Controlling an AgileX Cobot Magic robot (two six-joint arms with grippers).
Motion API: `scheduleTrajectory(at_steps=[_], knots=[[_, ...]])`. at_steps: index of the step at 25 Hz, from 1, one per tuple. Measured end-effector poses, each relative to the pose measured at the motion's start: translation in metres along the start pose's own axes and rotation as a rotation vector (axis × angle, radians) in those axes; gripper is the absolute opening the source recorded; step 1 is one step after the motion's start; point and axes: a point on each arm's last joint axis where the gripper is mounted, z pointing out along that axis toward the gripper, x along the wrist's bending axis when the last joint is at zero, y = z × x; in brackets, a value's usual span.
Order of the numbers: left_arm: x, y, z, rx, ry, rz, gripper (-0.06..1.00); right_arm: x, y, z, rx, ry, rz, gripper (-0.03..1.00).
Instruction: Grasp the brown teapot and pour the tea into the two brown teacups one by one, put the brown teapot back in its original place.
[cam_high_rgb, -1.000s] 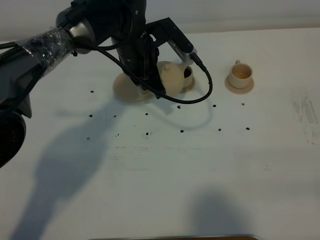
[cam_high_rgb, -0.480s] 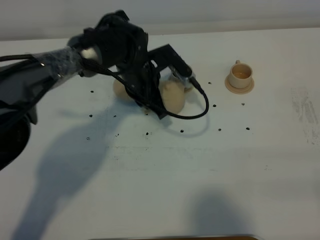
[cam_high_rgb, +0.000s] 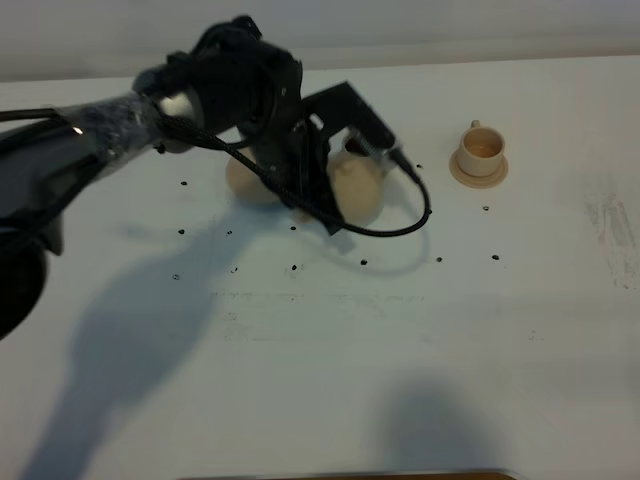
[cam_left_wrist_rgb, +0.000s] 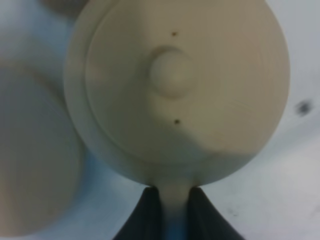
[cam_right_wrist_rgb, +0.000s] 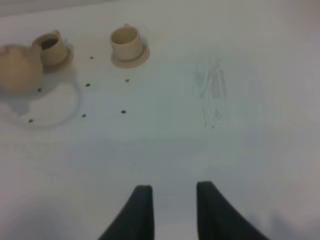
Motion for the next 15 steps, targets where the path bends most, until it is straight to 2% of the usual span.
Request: scheduleTrajectory(at_steps=[5,7,10,15], knots=[[-0.004,0.020,-0.039,-0.110,0.036,0.036,0.08,0.000,0.000,0.000,0.000,0.000,0.000,0.23],[-0.001,0.030,-0.049,-0.154,0.062,0.081,0.08,0.000,0.000,0.000,0.000,0.000,0.000,0.23],[0.007,0.044,-0.053,-0.191,0.117,0.158,0.08,0.000,0.000,0.000,0.000,0.000,0.000,0.23],[0.017,0.066,-0.034,-0.206,0.173,0.322,0.08,0.000,0.000,0.000,0.000,0.000,0.000,0.23]])
